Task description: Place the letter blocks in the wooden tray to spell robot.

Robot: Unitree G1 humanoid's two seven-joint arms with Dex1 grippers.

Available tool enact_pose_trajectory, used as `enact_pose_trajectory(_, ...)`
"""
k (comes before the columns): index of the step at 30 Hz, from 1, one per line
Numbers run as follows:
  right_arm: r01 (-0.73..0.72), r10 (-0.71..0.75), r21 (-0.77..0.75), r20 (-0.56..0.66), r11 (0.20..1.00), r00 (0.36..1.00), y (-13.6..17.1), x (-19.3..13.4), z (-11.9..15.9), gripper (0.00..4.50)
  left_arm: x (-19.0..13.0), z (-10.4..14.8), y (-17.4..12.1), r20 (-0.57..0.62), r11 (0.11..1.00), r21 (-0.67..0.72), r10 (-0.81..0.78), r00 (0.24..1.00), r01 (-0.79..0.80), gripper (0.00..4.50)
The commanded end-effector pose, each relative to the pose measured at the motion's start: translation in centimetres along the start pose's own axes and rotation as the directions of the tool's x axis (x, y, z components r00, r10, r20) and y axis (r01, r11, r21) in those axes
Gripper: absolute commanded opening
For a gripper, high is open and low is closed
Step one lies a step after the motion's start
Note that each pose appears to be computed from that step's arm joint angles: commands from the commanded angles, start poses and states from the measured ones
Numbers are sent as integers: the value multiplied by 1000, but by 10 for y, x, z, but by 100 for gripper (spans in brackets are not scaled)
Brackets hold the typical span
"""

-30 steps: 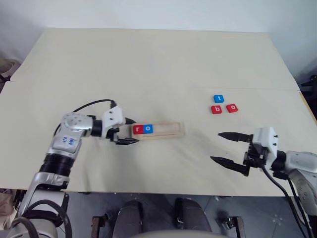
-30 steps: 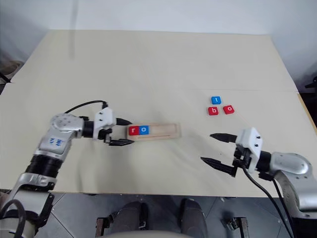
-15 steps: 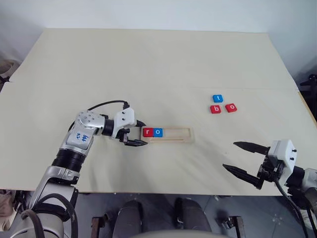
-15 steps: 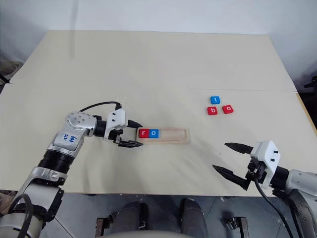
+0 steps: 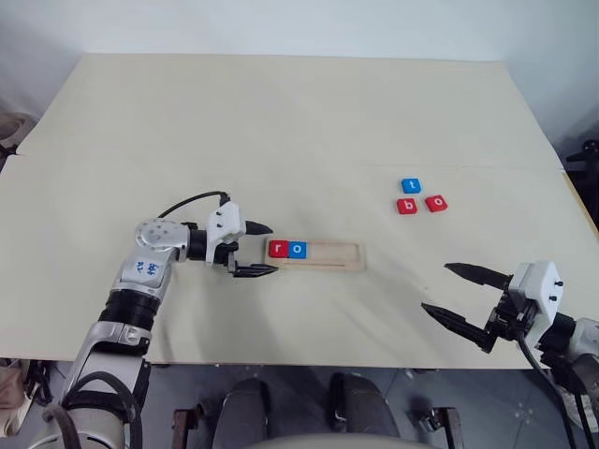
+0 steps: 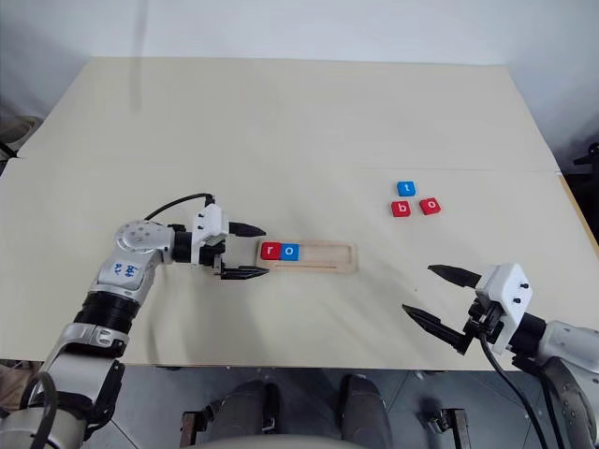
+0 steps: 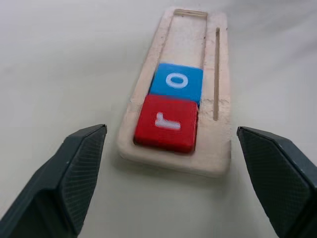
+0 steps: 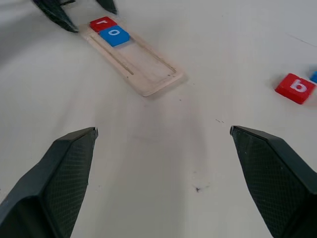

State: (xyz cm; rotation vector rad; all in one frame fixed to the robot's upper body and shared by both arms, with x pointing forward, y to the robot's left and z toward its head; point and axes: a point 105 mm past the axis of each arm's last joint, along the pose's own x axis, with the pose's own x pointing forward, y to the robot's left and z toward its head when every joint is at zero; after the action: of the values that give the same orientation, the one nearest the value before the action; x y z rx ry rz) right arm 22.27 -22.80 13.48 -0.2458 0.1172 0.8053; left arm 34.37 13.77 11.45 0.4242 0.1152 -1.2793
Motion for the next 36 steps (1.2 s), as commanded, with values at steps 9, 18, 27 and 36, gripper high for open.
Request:
enact_pose_trajectory(9,325,-327,48,27,944,945,-34,-39,-21,450,-91,8,-12,134,967,102,218,967,-232,447)
enact_pose_trajectory(18,310,-317,95,78,946,945,-61,9,5,450,-87,24,-31,215,973,8,225,950,-232,447)
enact_pose_trajectory(27,436,-421,86,-146,896,895,-117,70,22,450,-82,39,-42,262,970,-25,238,935,-240,447)
enact_pose_trajectory(36,495,-472,99,-187,863,861,-134,97,28,450,-79,43,-49,269,963,-56,267,926,-262,447)
